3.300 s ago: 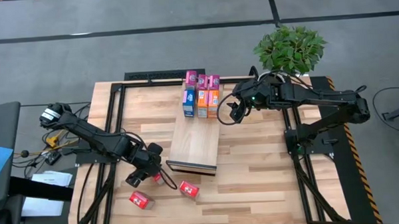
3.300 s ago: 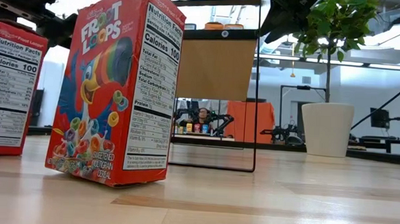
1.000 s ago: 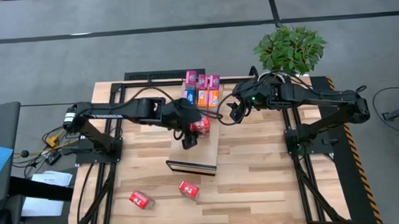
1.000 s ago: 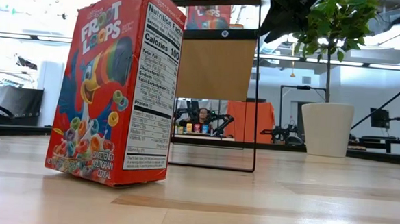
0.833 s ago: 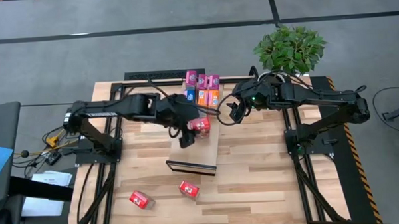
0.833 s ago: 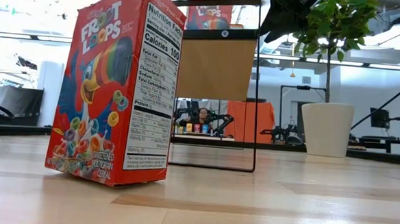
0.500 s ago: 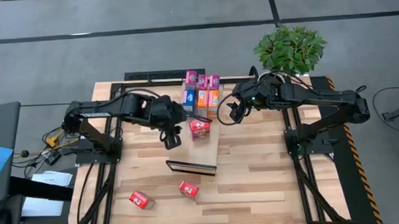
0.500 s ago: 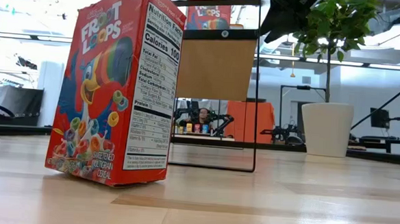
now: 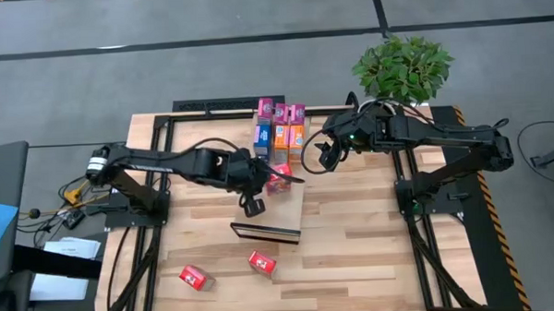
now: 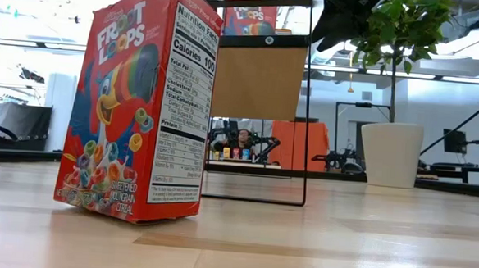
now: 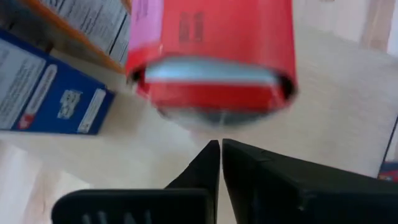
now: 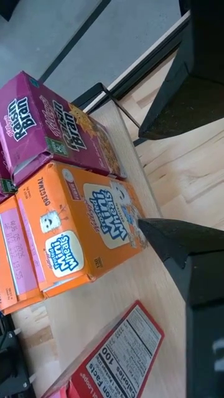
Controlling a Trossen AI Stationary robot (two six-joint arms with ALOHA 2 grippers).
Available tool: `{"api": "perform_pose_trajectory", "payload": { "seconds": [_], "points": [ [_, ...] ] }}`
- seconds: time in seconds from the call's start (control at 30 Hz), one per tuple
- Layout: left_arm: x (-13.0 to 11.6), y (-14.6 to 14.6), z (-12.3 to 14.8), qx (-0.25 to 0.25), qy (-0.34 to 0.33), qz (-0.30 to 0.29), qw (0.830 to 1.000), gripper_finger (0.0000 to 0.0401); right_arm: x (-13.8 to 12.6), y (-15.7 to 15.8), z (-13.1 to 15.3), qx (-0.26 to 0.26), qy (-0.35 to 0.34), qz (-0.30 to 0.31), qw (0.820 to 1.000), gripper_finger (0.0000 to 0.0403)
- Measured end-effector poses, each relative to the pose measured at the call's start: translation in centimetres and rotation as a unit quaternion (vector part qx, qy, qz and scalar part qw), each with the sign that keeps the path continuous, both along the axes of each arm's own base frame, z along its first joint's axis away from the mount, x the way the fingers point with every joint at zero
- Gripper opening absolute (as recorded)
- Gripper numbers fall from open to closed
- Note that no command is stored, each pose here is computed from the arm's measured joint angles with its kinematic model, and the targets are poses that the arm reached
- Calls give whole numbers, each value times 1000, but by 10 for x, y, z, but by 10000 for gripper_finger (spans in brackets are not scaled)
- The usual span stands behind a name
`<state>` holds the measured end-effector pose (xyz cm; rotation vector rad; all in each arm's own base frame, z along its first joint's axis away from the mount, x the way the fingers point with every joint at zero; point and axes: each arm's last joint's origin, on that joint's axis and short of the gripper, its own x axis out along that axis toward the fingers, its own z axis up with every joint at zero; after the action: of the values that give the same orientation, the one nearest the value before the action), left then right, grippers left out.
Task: Stack cereal on shelf
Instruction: Put the top red cereal box into the shelf
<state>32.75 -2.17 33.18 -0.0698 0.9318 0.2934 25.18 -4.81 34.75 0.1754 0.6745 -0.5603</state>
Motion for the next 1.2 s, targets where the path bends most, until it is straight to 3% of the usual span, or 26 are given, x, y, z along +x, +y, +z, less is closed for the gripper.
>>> {"api": "perform_pose_trajectory", "payload": {
  "seconds": [0.47, 0.73, 0.9, 1.2],
  "points": [
    [20, 8, -2, -3, -94, -1, 996, 1, 0, 2, 0, 1, -1, 2, 1000, 245],
    [6, 11, -2, 8, -47, 3, 999, 0, -2, 31, 3, 32, -18, 29, 999, 233],
    [3, 15, 3, 54, -50, 20, 997, 0, 8, 62, -3, 32, -14, 74, 997, 178],
    [13, 28, 9, 54, -101, 4, 993, 0, 26, 83, -15, 15, -11, 99, 995, 23]
  ]
}}
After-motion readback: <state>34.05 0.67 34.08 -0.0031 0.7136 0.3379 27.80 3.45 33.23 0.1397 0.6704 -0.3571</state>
